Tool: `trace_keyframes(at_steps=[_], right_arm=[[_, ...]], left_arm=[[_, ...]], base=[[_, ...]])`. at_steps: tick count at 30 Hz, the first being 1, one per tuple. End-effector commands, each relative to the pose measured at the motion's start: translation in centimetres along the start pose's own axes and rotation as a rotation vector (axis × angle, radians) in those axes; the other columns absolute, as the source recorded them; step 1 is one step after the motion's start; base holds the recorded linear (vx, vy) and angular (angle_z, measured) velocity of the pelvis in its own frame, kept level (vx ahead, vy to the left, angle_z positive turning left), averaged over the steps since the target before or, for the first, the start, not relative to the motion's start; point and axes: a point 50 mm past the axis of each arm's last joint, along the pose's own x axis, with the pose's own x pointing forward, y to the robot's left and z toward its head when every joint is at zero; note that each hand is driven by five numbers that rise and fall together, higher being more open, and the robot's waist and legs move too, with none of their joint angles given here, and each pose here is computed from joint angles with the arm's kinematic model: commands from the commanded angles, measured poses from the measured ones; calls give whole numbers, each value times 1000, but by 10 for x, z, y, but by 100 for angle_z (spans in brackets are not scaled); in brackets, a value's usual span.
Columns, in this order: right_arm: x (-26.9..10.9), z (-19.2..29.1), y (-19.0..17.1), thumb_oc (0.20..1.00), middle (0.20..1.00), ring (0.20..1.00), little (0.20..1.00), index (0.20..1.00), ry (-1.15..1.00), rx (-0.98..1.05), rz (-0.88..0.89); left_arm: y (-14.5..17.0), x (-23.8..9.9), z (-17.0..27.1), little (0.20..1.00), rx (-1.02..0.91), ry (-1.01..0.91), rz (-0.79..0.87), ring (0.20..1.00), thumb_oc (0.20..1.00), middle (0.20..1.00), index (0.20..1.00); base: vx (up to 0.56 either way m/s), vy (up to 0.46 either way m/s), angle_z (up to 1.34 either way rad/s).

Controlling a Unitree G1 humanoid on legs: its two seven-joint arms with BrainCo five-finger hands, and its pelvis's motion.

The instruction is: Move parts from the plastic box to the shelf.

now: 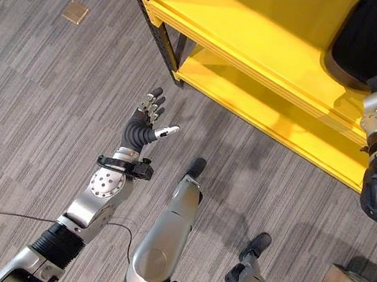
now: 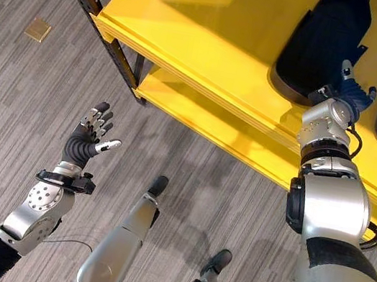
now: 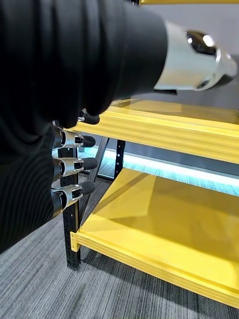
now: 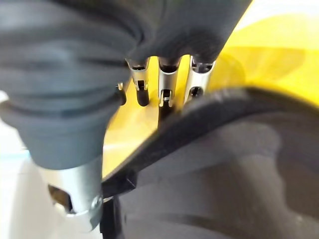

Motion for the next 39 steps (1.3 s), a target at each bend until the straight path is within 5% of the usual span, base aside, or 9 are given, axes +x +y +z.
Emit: trace_keyframes(at_steps=[1, 18, 29, 39], right_arm=[[-2, 43, 10, 1000, 1000, 1000, 1000, 1000, -162, 79, 71], [-7, 35, 19, 1000, 1000, 1000, 1000, 1000, -151, 88, 90], [-27, 67, 43, 1000, 1000, 1000, 1000, 1000, -450, -191, 149], [-77, 77, 61, 1000, 1000, 1000, 1000, 1000, -725, -169, 324]], left_arm=[[3, 2, 18, 1000, -8, -95, -5, 1000, 1000, 1000, 1000], [5, 2, 18, 1000, -5, -94, -1, 1000, 1000, 1000, 1000], [7, 5, 22, 1000, 10, -121, 32, 1000, 1000, 1000, 1000], [16, 4, 23, 1000, 51, -126, 68, 1000, 1000, 1000, 1000]], base=[[-10, 12, -3], [-3, -1, -1], [-7, 1, -2], [-17, -22, -17]])
